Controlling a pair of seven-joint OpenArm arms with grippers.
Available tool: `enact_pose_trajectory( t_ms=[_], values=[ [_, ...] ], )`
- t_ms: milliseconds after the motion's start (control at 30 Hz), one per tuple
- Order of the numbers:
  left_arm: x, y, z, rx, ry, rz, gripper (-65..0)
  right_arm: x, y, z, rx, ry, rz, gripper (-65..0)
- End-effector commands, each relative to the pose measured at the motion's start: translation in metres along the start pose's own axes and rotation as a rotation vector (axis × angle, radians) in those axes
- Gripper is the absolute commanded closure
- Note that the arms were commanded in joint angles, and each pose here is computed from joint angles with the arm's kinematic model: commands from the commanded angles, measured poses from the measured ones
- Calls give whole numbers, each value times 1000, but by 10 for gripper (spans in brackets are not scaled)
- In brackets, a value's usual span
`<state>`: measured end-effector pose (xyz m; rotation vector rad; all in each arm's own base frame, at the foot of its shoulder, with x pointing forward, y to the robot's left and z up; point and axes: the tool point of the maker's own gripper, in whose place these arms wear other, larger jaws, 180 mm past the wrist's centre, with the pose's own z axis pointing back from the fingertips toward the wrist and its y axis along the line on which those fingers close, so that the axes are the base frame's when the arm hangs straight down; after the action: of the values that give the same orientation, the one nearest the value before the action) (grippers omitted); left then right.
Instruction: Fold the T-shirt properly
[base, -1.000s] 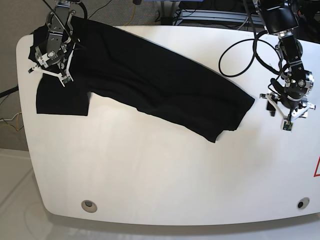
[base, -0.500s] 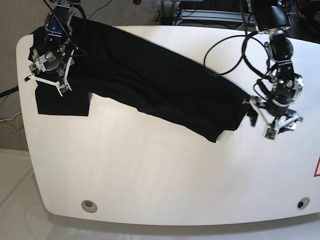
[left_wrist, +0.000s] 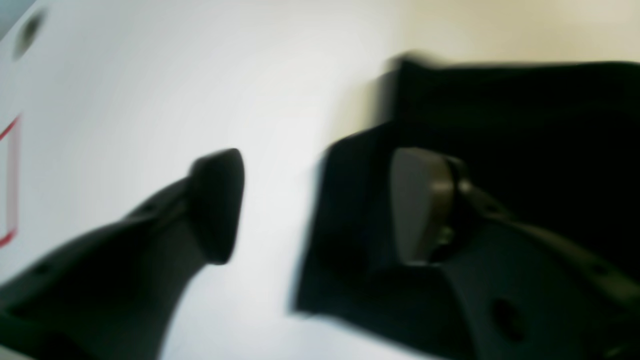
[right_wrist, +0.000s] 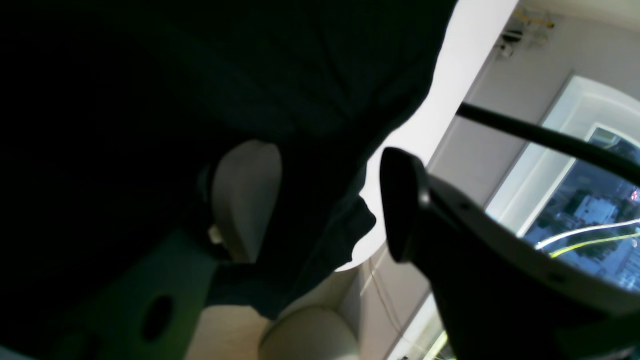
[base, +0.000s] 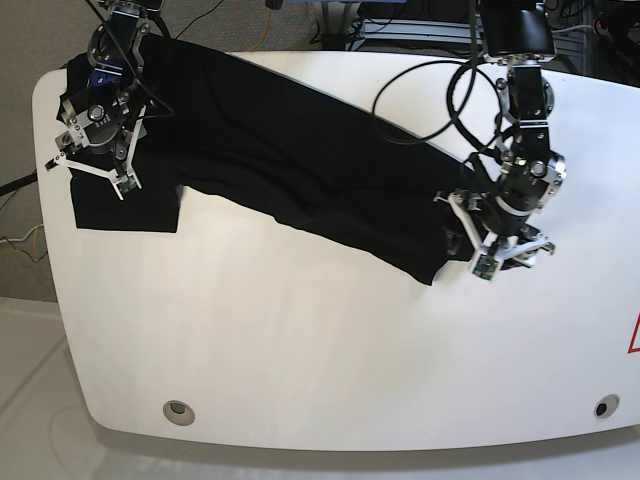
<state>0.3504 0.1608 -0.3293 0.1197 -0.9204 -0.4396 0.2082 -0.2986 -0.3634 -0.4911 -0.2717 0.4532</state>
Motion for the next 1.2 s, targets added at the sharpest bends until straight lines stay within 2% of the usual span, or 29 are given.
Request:
enact_pose_trajectory(
  t_ms=[0,67,200,467,700,1167],
  values=[
    [17,3,2,13,-52,-4,-289,7,-5,6,-21,-25,-14,-271],
    [20,-5,1,-4,-58,-4,-199,9,-5,7,-23,-30,-17,-199],
    [24,-16,0,-24,-67,6,0,12,-4,8,-20,-39,-33,-8],
    [22,-21,-2,-37,-61,10,-17,12,3,7,-1,-37,-51,-4],
    [0,-28,-13,-64,-3,26,-17,9,9,4,19,-29,-52,0],
    [-38,-47,-31,-123,28,74,-17,-4,19,-1,43,8,-39,0]
  ],
)
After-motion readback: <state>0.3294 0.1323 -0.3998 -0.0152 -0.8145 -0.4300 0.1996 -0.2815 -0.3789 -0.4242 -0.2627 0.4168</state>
